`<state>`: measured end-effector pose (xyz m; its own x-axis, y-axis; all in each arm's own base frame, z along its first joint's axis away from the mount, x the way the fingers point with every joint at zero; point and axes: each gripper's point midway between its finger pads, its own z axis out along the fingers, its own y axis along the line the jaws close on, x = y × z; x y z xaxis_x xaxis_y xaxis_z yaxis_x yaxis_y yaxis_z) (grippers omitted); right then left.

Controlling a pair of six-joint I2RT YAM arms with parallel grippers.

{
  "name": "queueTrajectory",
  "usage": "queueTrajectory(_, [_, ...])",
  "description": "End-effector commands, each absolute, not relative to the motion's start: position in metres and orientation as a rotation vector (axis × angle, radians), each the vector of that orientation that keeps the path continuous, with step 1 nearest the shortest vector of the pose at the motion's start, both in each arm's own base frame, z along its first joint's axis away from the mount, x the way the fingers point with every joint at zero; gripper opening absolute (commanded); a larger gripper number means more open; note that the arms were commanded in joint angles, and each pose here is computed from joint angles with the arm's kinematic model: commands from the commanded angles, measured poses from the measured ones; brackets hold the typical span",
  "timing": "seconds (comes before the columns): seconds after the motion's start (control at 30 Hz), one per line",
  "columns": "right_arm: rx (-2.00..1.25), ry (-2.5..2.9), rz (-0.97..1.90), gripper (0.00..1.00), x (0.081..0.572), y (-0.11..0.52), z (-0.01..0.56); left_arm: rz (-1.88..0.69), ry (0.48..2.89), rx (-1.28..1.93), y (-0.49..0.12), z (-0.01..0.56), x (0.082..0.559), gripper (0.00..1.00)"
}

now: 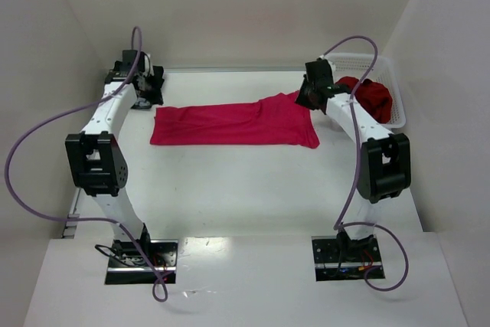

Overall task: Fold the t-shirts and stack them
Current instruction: Rotate the tshirt 90 degrees

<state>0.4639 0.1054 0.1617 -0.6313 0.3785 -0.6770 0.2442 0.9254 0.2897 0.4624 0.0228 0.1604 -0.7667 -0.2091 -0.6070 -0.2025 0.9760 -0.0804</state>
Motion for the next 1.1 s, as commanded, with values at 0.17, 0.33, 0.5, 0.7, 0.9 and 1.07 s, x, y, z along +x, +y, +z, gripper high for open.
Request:
queueTrajectory(0.17, [0.439, 2.400, 0.158, 0.05, 0.476, 0.113, 0.095, 0.020, 2.596, -0.074, -0.031, 0.091, 0.470, 0.08])
queueTrajectory(0.33, [0.379, 2.452, 0.112, 0.01, 0.479, 0.127, 0.076, 0.027, 2.614, -0.106, -0.029, 0.074, 0.463, 0.01])
queueTrajectory(0.5, [0.352, 2.521, 0.074, 0.01, 0.476, 0.137, 0.042, 0.047, 2.647, -0.109, -0.027, 0.049, 0.461, 0.00])
queueTrajectory(0.7, [0.340, 2.548, 0.063, 0.01, 0.480, 0.143, 0.027, 0.118, 2.714, -0.120, -0.019, 0.017, 0.455, 0.00])
queueTrajectory(0.9, [0.329, 2.571, 0.031, 0.01, 0.490, 0.144, 0.017, 0.133, 2.792, -0.115, -0.019, -0.006, 0.443, 0.00])
queueTrajectory(1.07, [0.281, 2.623, -0.023, 0.01, 0.500, 0.144, -0.013, 0.076, 2.883, -0.086, -0.030, -0.016, 0.422, 0.00])
